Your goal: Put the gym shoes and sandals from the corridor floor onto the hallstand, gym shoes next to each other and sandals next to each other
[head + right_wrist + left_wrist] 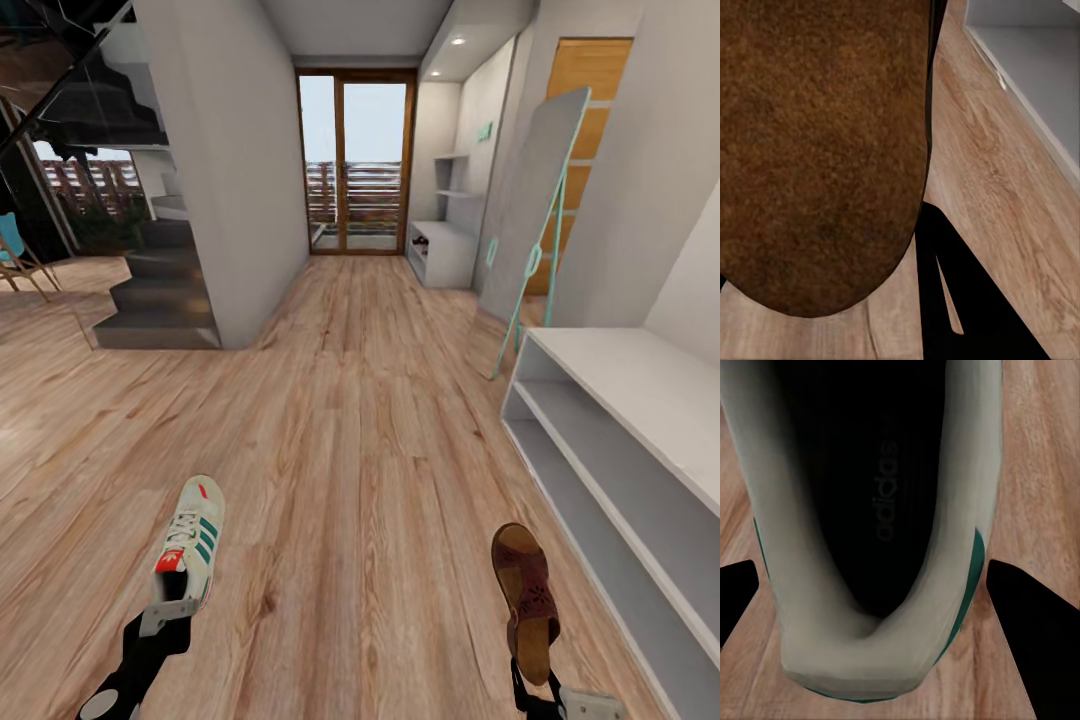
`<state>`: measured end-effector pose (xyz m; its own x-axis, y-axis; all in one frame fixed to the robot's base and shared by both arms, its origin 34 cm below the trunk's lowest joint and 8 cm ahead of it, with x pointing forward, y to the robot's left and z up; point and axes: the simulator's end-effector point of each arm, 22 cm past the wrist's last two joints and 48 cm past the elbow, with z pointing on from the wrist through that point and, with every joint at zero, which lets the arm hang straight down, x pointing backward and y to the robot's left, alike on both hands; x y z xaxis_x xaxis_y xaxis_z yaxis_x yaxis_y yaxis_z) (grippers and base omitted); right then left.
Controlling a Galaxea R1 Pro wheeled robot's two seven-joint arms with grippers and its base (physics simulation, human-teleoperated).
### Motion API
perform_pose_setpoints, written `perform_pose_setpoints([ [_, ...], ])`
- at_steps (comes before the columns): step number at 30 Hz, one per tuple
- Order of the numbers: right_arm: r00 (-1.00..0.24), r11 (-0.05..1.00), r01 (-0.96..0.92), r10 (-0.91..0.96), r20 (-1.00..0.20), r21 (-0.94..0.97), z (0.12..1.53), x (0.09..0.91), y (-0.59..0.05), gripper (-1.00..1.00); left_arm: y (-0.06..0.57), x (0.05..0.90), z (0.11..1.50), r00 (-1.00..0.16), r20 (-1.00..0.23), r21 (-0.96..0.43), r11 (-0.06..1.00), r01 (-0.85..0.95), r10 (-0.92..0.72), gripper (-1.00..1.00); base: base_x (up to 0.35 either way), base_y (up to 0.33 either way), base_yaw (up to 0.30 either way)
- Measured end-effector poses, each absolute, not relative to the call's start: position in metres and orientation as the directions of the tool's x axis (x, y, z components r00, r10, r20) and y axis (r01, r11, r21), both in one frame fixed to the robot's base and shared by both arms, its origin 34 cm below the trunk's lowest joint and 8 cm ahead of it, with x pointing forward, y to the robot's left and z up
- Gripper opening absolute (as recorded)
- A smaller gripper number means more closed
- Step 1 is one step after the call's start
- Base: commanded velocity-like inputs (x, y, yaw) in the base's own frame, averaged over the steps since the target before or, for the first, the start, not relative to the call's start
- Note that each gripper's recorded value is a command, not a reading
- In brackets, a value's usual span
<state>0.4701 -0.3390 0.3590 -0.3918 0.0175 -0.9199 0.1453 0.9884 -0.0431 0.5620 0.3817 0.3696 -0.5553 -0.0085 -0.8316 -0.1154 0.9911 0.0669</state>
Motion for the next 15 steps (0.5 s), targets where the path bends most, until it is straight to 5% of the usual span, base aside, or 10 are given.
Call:
perform_pose_setpoints([
  [15, -0.393, 0.988, 0.146, 0.018, -0.919, -0.043, 0.3586, 0.4697, -0.3390, -1.00, 0.3825, 0.5621, 0.3699, -0.553, -0.833, 0.062, 0.991, -0.121, -0.016, -1.00, 0.339, 0.000, 0.000],
])
